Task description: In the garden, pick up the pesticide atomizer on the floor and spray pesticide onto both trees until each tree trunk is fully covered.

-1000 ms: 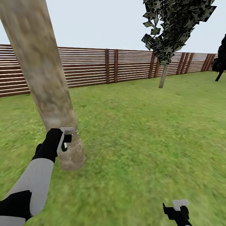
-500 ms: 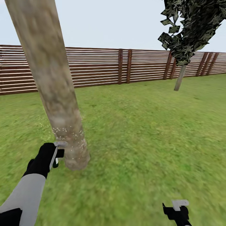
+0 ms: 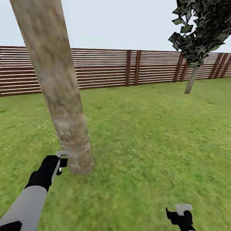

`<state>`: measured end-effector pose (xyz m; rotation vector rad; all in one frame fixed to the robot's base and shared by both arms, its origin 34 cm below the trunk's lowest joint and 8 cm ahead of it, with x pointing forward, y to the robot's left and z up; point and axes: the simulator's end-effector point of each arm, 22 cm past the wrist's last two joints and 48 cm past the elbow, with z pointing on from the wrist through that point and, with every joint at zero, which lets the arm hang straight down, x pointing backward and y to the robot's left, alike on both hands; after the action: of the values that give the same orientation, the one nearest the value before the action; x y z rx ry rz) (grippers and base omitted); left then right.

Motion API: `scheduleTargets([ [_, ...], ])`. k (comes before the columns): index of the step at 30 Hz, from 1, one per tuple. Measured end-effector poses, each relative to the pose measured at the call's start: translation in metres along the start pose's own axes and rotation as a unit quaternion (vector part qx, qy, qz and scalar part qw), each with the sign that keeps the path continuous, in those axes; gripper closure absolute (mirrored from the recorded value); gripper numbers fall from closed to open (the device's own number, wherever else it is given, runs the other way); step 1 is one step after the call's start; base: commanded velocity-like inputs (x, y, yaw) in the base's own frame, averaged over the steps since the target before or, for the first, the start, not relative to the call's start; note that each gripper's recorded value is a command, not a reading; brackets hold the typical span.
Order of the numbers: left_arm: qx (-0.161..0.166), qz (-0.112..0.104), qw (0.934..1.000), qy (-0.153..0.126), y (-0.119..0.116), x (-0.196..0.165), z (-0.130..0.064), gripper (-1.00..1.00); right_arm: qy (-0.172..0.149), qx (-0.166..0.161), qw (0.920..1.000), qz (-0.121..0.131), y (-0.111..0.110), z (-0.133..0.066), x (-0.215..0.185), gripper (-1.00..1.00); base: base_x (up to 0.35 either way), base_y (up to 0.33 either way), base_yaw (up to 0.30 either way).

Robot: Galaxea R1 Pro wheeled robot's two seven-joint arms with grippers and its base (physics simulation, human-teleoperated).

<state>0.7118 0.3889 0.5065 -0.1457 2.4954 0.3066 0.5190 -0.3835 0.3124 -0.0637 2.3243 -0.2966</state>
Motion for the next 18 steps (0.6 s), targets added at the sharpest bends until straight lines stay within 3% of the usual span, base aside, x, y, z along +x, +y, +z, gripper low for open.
scheduleTargets([
  [4, 0.005, 0.000, 0.9999, 0.014, -0.005, 0.021, 0.004, 1.00, -0.001, 0.000, 1.0000, 0.000, 0.000, 0.000, -0.001, -1.00, 0.176, -0.225, 0.232],
  [18, 0.006, 0.003, 0.9998, 0.019, -0.007, 0.036, 0.008, 1.00, -0.001, 0.002, 1.0000, 0.000, -0.002, 0.000, 0.000, -1.00, 0.045, -0.274, 0.007],
])
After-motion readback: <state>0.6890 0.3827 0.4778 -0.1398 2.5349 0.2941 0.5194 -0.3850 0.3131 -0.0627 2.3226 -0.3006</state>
